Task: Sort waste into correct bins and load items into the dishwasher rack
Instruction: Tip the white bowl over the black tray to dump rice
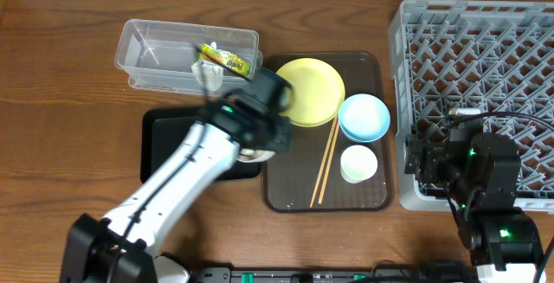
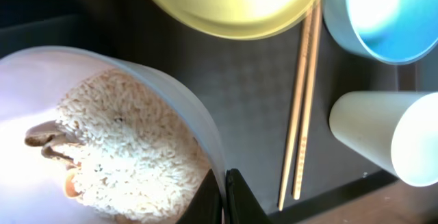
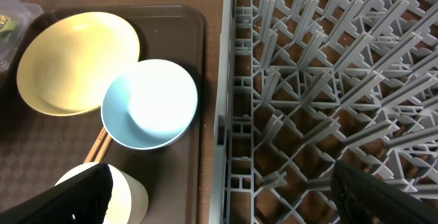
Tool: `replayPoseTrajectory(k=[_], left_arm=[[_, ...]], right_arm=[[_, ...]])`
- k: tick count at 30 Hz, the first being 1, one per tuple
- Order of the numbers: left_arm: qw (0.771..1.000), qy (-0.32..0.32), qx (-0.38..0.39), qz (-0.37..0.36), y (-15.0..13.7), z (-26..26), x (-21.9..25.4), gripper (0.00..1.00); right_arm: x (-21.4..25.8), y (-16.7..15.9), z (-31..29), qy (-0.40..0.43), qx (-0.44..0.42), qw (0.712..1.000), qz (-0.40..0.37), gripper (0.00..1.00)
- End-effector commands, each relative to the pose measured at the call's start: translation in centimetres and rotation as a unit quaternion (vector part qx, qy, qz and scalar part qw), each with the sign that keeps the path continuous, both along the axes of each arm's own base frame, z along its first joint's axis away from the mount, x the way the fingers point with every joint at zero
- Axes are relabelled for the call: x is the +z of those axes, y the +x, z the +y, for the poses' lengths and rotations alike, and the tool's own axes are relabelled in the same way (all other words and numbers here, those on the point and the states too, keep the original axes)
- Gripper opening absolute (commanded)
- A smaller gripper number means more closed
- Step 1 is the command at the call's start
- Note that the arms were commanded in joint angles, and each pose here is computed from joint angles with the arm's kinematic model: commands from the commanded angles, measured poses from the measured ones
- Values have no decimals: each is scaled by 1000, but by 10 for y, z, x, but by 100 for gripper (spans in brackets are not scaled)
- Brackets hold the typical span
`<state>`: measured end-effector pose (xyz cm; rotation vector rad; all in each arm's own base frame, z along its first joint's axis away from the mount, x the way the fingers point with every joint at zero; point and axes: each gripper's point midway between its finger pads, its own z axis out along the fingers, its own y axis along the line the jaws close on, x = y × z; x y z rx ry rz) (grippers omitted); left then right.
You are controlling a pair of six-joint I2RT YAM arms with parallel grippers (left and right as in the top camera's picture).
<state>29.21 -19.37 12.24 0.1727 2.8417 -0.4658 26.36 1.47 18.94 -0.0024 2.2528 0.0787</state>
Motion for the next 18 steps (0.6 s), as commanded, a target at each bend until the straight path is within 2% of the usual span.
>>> replayPoseTrajectory(k=[1,4,8,14,18], left_arm=[[995,-98,-24,19,7,6,19,6],[980,-192,-37,35,13,17,31,6],[949,-310,-40,48,18,41,45,6],[914,-393,23,101,25,74,34,6],[876,-454,73,142,31,90,25,6]], right_arm=[[8,1,4,6,4,1000,-9,99],[8,1,4,6,4,1000,-9,99],[8,1,4,6,4,1000,-9,99],[8,1,4,6,4,1000,-9,99],[8,1,4,6,4,1000,-9,99]])
